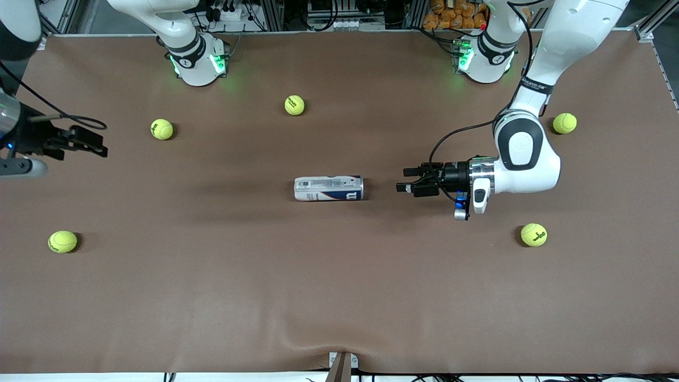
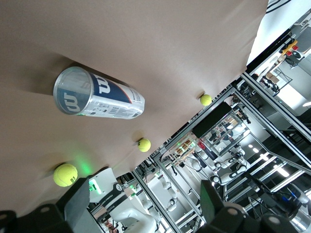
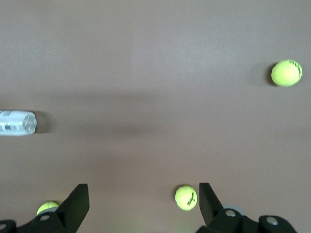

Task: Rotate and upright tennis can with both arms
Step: 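Withdraw the right gripper while the left gripper reaches toward the can's open end, then grasp the lying can at its open end with the left gripper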

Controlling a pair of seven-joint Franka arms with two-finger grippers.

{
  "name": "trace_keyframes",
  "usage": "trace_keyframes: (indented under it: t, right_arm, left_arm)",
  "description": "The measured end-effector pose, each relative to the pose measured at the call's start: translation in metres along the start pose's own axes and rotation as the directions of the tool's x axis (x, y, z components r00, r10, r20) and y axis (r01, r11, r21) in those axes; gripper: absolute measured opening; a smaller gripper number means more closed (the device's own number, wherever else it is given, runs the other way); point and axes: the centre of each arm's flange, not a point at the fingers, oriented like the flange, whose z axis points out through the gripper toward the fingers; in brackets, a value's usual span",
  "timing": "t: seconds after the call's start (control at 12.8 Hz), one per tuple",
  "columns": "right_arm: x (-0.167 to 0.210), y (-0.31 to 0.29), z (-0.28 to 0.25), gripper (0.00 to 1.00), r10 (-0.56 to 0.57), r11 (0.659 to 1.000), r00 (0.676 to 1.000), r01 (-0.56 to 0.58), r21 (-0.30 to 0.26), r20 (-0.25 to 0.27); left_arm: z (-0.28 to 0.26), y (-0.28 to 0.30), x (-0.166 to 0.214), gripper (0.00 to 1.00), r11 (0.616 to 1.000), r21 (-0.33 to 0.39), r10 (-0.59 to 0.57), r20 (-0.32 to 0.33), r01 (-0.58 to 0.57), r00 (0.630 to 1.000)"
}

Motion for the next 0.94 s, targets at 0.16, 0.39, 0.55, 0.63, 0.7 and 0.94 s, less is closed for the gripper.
trace_keyframes:
  t: [0.16, 0.39, 0.55, 0.63, 0.7, 0.94]
  right_arm:
    - [-0.018, 0.000, -0.018, 1.00, 0.025, 1.000, 1.000, -0.025, 0.004, -0.003]
    - [-0.031, -0.001, -0.032, 1.00, 0.081, 0.997, 0.997, -0.081, 0.007, -0.014]
    - [-0.031, 0.003, -0.033, 1.00, 0.092, 0.996, 0.996, -0.092, -0.005, -0.020]
    - [-0.031, 0.006, -0.037, 1.00, 0.095, 0.995, 0.995, -0.096, -0.025, -0.033]
    - [-0.031, 0.007, -0.041, 1.00, 0.097, 0.994, 0.994, -0.099, -0.045, -0.042]
    - [-0.030, 0.015, -0.044, 1.00, 0.110, 0.992, 0.992, -0.113, -0.059, -0.054]
  left_arm:
    - [0.005, -0.015, 0.007, 1.00, 0.999, 0.007, 0.035, 0.009, -0.035, 0.999]
    - [0.016, -0.045, 0.029, 1.00, 0.993, -0.021, 0.116, 0.024, -0.115, 0.993]
    - [0.028, -0.066, 0.045, 1.00, 0.981, -0.070, 0.186, 0.024, -0.184, 0.982]
    - [0.034, -0.076, 0.052, 1.00, 0.975, -0.082, 0.211, 0.026, -0.208, 0.977]
    - [0.040, -0.082, 0.057, 1.00, 0.972, -0.093, 0.218, 0.029, -0.215, 0.975]
    - [0.066, -0.084, 0.063, 1.00, 0.962, -0.152, 0.234, 0.030, -0.227, 0.972]
